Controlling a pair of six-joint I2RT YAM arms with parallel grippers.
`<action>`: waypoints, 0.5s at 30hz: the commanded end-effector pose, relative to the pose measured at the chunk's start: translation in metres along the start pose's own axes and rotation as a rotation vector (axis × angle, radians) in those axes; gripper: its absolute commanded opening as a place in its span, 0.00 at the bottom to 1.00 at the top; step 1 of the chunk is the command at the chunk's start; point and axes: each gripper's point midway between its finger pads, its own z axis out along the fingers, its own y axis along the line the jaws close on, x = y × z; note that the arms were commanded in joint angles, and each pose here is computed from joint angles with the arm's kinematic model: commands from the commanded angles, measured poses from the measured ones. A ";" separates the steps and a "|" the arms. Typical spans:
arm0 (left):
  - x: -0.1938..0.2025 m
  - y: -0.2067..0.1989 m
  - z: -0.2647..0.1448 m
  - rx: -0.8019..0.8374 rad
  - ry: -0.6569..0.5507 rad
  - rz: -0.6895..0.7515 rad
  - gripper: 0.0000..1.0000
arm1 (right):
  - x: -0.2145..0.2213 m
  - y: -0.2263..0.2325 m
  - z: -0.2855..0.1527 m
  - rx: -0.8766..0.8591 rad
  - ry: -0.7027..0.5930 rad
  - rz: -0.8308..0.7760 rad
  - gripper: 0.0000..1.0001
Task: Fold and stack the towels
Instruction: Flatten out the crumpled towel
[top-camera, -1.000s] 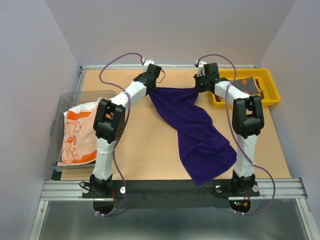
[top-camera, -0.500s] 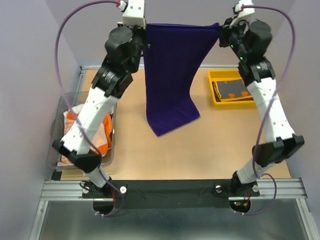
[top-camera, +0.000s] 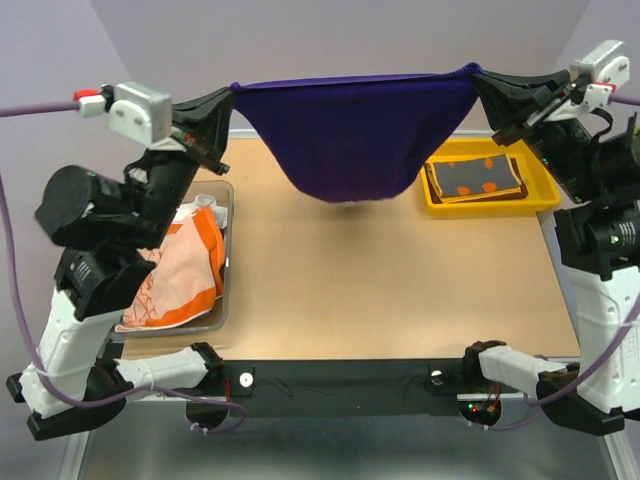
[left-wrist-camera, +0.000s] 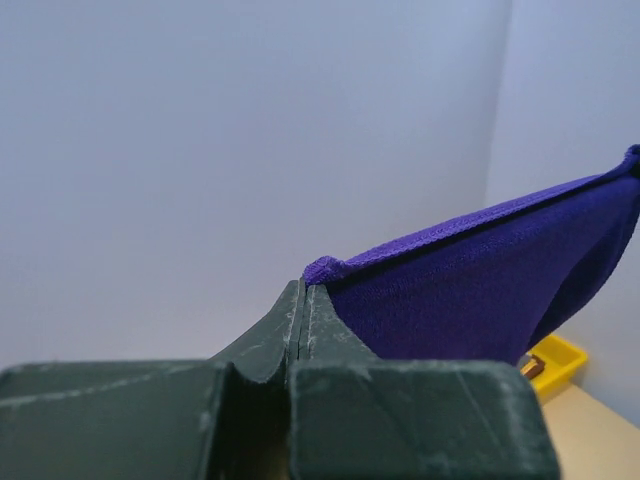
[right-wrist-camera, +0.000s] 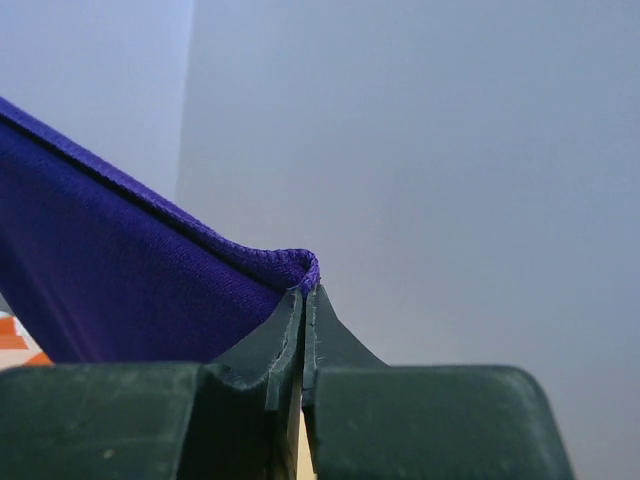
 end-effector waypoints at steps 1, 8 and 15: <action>-0.068 0.025 -0.031 -0.039 -0.169 0.012 0.00 | -0.026 -0.006 -0.008 0.032 -0.047 -0.027 0.01; -0.081 0.049 -0.019 -0.189 -0.174 0.018 0.00 | -0.046 -0.011 0.008 0.018 -0.095 -0.026 0.01; -0.027 0.079 0.036 -0.495 -0.032 0.144 0.00 | 0.015 -0.060 0.061 0.176 0.001 0.021 0.01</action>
